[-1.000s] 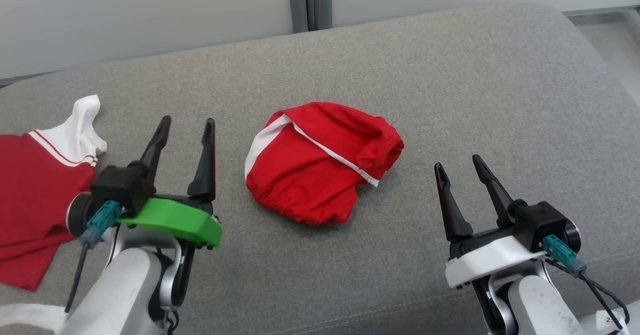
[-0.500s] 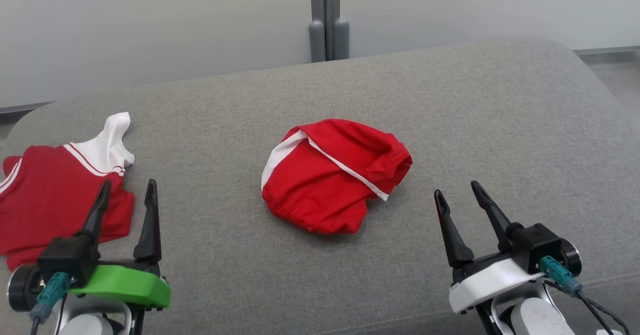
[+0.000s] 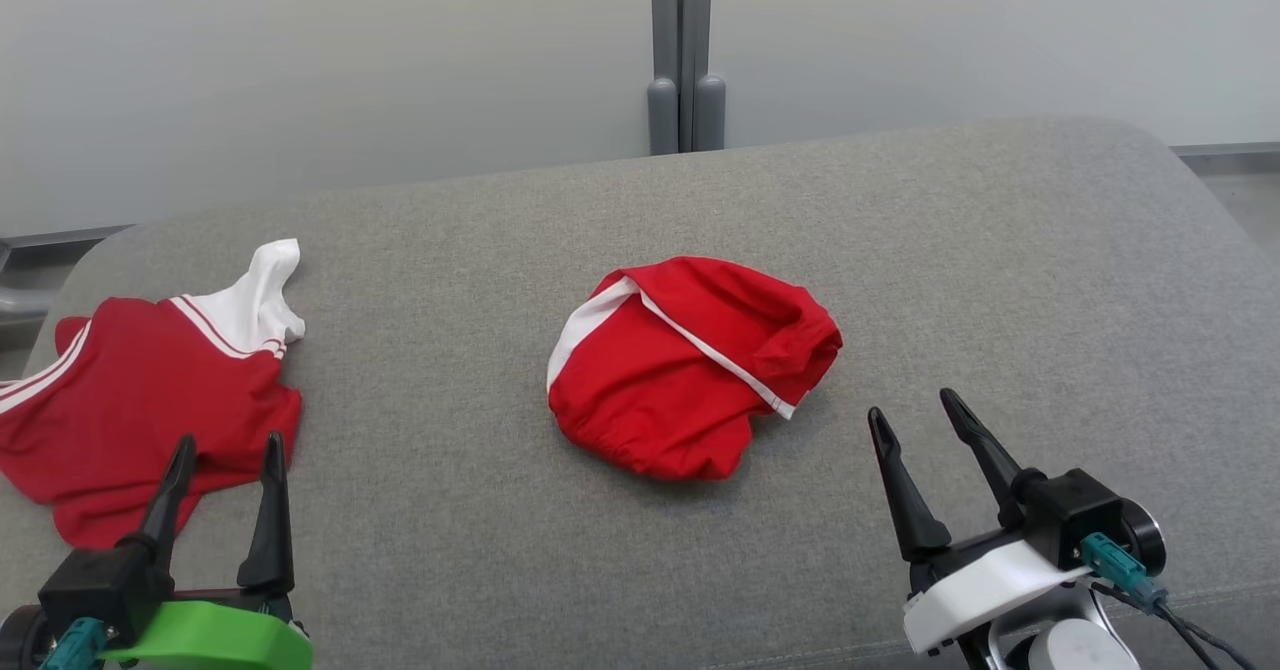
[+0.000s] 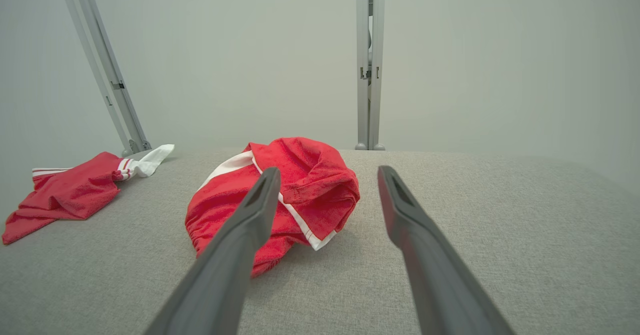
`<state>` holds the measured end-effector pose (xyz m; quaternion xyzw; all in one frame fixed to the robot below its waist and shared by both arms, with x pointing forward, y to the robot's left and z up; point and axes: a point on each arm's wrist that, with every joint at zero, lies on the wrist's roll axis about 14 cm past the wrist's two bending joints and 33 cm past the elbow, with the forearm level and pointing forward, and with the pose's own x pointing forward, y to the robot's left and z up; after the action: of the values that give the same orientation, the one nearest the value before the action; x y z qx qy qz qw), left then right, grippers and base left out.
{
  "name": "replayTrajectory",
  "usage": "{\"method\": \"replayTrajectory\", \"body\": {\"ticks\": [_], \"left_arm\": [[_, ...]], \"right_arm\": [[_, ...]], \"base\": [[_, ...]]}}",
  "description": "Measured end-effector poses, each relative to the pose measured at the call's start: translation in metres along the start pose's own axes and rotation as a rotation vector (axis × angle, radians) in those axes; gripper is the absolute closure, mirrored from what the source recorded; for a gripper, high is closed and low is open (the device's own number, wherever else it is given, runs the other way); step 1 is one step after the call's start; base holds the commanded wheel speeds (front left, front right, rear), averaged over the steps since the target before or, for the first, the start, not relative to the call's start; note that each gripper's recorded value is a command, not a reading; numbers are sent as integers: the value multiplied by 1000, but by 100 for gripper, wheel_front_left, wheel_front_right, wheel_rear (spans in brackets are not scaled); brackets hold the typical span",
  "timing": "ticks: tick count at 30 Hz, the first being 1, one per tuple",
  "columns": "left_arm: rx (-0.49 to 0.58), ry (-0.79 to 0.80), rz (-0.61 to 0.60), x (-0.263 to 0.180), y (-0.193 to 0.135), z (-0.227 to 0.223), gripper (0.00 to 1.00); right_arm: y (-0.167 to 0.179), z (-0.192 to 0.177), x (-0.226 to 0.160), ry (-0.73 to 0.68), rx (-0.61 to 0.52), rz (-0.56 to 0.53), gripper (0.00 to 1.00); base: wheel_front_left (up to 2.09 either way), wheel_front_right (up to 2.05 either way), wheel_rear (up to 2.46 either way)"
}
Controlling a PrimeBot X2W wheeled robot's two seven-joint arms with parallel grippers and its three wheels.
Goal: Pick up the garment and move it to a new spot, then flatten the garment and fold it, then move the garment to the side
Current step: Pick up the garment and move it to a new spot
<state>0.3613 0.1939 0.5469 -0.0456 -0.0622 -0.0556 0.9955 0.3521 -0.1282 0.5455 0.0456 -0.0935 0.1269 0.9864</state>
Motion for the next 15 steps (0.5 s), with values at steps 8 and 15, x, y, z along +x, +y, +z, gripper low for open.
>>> {"method": "replayTrajectory", "body": {"ticks": [8,15], "left_arm": [[-6,25,-4,-13,-1,-9,0],[-49,5,25,-11,5,-6,0]], "right_arm": [[2,2,-5,-1,5,6,0],[6,3,-2,-5,5,20,0]], "base": [[0,0,0],[0,0,0]]}}
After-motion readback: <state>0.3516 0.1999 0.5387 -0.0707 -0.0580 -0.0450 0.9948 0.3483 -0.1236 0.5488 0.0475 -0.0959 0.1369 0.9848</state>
